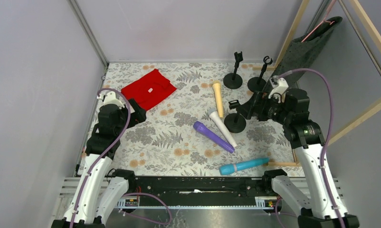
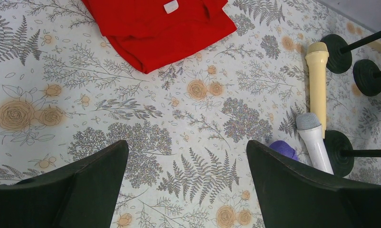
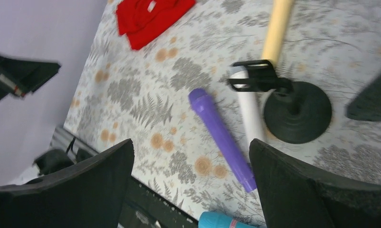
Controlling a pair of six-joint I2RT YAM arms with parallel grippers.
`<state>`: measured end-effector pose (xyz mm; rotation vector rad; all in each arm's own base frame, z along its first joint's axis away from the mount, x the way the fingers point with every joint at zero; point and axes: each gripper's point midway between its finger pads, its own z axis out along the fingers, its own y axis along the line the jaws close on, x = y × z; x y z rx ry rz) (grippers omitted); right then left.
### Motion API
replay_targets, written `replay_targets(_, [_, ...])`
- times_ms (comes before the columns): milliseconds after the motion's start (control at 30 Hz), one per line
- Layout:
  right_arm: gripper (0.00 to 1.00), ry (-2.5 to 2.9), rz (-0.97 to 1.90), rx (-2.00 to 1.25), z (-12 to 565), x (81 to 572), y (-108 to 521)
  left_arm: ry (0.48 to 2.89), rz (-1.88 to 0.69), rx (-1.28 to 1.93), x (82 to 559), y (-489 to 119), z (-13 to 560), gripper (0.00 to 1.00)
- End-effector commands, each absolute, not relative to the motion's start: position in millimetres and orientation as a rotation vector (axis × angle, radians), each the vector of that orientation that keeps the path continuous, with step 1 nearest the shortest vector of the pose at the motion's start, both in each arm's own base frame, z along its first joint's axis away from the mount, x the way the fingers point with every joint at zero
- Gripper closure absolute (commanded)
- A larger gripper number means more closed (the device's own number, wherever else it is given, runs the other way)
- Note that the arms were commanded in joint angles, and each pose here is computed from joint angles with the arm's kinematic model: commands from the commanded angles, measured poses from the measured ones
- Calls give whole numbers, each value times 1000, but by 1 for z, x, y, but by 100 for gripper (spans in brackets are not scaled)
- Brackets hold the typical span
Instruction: Attach the microphones to the stand
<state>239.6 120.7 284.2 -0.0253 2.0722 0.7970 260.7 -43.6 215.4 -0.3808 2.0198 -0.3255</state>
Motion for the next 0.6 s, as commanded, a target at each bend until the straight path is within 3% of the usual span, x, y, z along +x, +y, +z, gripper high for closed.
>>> replay_targets(0, [4, 2042, 747, -223, 296, 236, 155, 1976, -344, -374, 264, -45, 225, 1])
replay_targets(300, [7, 2156, 679, -643, 229, 211, 251, 1984, -339, -372, 262, -44, 228, 1])
replay_targets(567, [6, 2288, 552, -848, 158, 229, 277, 1982, -397, -312, 255, -54, 236, 1])
